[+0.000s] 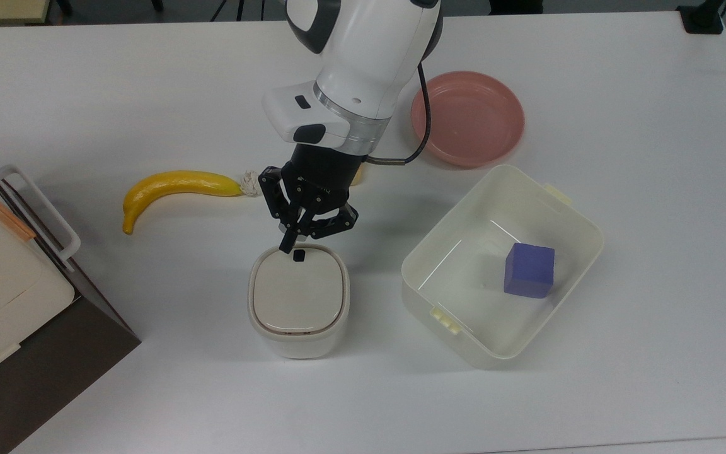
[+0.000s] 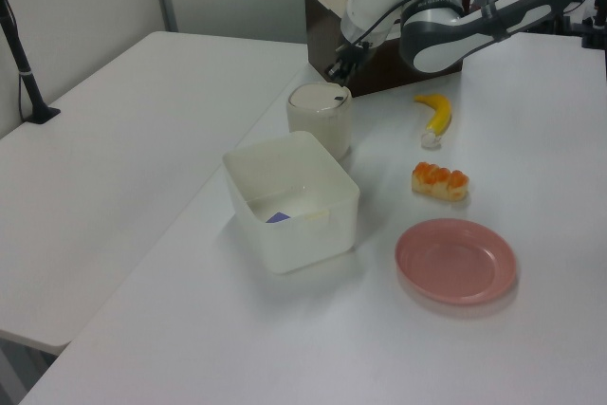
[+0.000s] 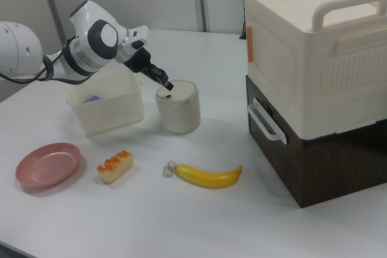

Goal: Open the trash can
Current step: 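Push the gripper tip against the lid's front edge to tip it open, then lift the gripper up and away from the opened lid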

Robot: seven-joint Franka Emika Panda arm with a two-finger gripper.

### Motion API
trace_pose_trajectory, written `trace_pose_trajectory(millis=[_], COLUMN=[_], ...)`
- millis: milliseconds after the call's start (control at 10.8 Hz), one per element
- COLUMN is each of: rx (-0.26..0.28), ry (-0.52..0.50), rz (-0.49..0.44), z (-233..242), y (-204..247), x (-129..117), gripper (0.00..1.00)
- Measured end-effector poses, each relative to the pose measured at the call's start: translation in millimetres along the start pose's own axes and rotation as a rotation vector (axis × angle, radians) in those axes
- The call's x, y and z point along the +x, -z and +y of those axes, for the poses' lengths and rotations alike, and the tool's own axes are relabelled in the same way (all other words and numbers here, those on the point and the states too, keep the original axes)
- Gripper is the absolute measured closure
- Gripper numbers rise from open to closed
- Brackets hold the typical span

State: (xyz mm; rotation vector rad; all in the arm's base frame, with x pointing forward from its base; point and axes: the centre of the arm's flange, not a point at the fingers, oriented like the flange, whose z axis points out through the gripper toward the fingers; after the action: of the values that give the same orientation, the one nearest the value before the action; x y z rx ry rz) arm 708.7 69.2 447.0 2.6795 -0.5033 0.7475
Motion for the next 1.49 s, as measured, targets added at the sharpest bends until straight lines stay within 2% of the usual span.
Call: trace_pose_trajectory(millis=[464, 929, 1207, 1300, 1486], rx=[-0.020, -0.055, -0.058, -0.043, 0.066], ry=[0.021, 0.098, 0.093, 0.032, -0.214], rz=[0.003, 0.016, 0.021, 0.018, -0.019], z=[-4, -17, -17, -14, 20], y=[-10, -22, -21, -18, 9], x=[-4, -18, -18, -12, 30], gripper=[0.99, 0.99, 0.99, 0.99, 0.99])
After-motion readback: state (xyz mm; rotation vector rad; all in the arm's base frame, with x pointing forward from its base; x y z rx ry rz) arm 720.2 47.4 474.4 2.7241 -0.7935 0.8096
